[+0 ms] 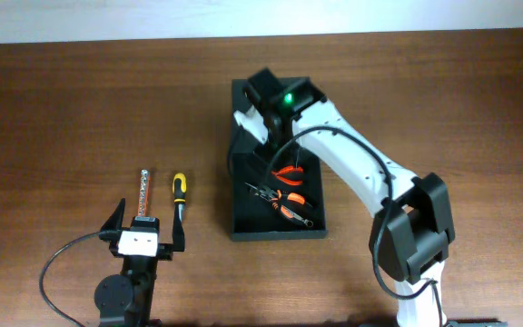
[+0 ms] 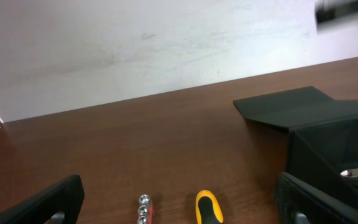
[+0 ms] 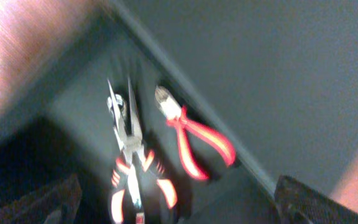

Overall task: Pack container
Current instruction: 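Raise the right gripper and move it back to the right side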

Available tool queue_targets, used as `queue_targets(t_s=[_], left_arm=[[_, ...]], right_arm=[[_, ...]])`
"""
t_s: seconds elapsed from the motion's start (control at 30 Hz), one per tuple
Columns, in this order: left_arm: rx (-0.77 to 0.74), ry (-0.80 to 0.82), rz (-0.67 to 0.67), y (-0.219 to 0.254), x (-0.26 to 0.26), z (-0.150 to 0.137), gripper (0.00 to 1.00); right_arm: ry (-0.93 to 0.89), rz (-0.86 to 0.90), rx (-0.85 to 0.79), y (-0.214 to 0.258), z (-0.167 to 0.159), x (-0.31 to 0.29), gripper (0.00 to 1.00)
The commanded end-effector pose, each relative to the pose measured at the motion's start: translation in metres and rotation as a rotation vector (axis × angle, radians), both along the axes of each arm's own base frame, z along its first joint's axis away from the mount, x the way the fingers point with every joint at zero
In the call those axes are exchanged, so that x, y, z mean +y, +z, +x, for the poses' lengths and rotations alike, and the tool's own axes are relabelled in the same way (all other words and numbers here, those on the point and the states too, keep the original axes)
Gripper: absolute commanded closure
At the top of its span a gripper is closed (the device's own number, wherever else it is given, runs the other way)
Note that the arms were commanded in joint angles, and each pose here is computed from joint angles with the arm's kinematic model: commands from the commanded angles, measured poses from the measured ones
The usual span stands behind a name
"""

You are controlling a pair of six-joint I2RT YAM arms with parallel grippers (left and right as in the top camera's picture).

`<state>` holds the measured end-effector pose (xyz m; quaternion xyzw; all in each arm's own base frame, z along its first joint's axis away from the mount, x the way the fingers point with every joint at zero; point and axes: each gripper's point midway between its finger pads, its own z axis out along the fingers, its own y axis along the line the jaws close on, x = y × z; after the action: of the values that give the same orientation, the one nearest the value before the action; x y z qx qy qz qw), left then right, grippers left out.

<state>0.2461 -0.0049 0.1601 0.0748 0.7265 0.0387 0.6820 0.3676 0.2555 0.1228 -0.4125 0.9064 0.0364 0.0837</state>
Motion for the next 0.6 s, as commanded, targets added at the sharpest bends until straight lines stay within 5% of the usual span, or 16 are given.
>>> queue_targets(t_s=[0.0, 0.17, 0.27, 0.43, 0.57], left_arm=[[0.003, 0.007, 0.013, -0.002, 0.002, 0.0, 0.01], [0.003, 0.007, 0.013, -0.002, 0.002, 0.0, 0.01], [0.003, 0.007, 0.013, -0.002, 0.002, 0.0, 0.01], [0.003, 0.007, 0.013, -0.002, 0.002, 0.0, 0.01], [0.003, 0.007, 0.013, -0.002, 0.002, 0.0, 0.01]], right_arm=[[-0.091, 0.044, -0.181, 0.078, 0.029, -0.001, 0.01], [-0.143, 0.137, -0.359, 0.173, 0.038, -0.014, 0.01], [-0.337, 0.08, -0.523, 0.229, 0.046, -0.071, 0.01], [-0.727, 0.01, -0.644, 0.272, 0.04, -0.181, 0.01], [-0.864, -0.008, -0.689, 0.29, 0.033, -0.24, 0.01]])
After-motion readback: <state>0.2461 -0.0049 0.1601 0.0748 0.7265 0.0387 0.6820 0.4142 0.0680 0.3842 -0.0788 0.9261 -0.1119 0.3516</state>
